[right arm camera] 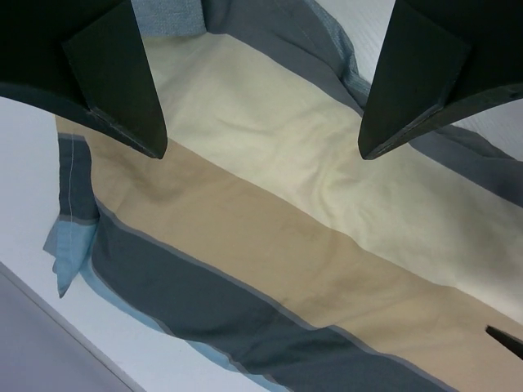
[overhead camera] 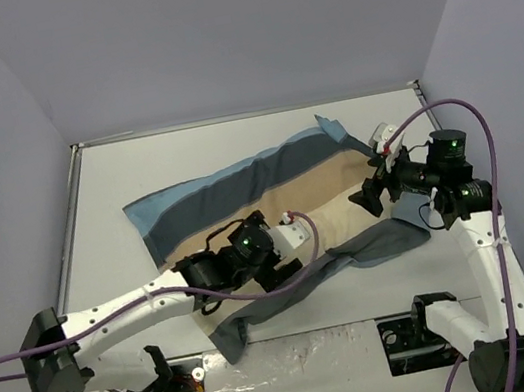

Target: Remove the pillowcase from the pillow

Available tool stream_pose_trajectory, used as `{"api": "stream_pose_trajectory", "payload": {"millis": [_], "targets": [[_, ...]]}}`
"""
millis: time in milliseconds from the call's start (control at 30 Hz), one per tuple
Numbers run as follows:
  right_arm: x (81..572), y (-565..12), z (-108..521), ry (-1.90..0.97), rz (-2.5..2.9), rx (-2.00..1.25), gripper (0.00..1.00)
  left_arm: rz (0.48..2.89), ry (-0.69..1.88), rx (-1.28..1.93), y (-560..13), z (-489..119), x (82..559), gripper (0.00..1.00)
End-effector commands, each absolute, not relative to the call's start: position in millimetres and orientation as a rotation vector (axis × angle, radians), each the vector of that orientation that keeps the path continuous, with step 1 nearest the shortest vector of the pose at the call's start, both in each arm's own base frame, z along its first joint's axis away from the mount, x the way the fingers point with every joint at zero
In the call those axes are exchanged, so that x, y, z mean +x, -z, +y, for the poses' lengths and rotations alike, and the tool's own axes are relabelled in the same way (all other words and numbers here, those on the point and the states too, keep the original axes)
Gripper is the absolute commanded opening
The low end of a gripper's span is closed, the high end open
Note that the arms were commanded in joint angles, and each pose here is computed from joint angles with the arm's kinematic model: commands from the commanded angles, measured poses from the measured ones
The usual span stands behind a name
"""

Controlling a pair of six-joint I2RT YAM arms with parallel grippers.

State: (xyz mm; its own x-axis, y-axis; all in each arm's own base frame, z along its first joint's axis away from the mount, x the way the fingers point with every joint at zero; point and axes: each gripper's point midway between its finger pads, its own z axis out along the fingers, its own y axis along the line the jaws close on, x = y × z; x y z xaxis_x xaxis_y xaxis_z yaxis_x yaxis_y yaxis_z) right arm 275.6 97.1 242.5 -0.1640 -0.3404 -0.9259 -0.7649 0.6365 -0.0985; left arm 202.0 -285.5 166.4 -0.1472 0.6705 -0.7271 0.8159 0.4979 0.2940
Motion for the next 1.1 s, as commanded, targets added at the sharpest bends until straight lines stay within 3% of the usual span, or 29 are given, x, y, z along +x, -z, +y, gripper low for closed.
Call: {"api": "stream_pose_trajectory", "payload": {"millis": [0,300,333,467,533,567,667,900,1067], "targets": [[269,-249,103,-0.494,1.699,-0.956,1.00,1.756,0.071,1.241,-188,-307,219,1.00],[263,-253,106,-0.496,1.675,-0.971,1.00,1.709,-0.147,1.242,-149,-348,236,0.79],[263,-254,105,-0.492,1.672,-0.970,1.00,1.717,-0.153,1.250,-140,-351,237,0.70],[262,-255,105,-0.487,1.673,-0.967,1.00,1.733,-0.132,1.264,-129,-358,235,0.54],[263,-254,104,-0.482,1.676,-0.967,1.00,1.736,-0.128,1.262,-126,-359,235,0.42],[263,-254,103,-0.477,1.677,-0.965,1.00,1.740,-0.130,1.264,-123,-357,235,0.26],[265,-251,100,-0.450,1.682,-0.973,1.00,1.755,-0.137,1.268,-120,-350,233,0.03],[256,-229,104,-0.418,1.677,-1.117,1.00,1.783,-0.073,1.225,-171,-312,214,0.02],[238,-214,116,-0.239,1.575,-1.465,1.00,1.730,0.067,1.074,-230,-274,198,0.02]]}}
